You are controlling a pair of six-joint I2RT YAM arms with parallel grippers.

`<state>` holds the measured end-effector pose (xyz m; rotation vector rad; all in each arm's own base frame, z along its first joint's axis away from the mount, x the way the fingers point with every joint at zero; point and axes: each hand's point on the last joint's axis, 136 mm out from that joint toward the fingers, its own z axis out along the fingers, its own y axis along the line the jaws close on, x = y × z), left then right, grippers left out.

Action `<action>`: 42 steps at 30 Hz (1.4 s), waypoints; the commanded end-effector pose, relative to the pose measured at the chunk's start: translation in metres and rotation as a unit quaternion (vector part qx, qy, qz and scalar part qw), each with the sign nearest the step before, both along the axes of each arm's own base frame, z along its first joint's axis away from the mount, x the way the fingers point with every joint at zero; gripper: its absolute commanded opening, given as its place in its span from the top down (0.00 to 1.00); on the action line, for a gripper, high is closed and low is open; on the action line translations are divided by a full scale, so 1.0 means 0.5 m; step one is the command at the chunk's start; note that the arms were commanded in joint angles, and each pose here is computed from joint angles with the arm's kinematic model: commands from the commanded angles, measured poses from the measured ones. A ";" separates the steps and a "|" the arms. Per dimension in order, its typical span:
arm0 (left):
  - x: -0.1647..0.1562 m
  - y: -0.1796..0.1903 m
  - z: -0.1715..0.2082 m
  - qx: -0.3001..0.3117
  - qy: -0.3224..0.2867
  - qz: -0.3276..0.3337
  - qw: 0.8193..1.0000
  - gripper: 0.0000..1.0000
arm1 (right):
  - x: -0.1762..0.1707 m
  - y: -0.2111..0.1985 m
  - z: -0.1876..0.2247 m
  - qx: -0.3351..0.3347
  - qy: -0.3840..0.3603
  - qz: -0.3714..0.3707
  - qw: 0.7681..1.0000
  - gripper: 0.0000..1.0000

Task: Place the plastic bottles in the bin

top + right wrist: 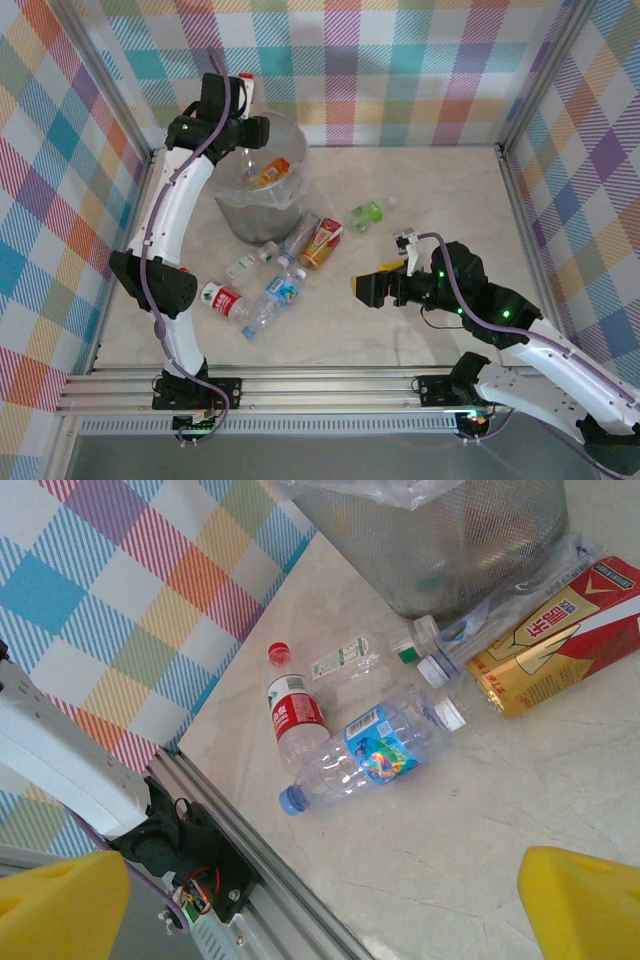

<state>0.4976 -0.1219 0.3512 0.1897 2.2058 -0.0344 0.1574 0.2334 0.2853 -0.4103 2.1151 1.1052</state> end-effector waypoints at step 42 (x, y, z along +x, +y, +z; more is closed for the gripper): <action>-0.186 -0.048 0.156 -0.165 -0.065 -0.085 0.980 0.00 | 0.010 -0.024 -0.053 -0.008 0.037 -0.048 0.998 0.00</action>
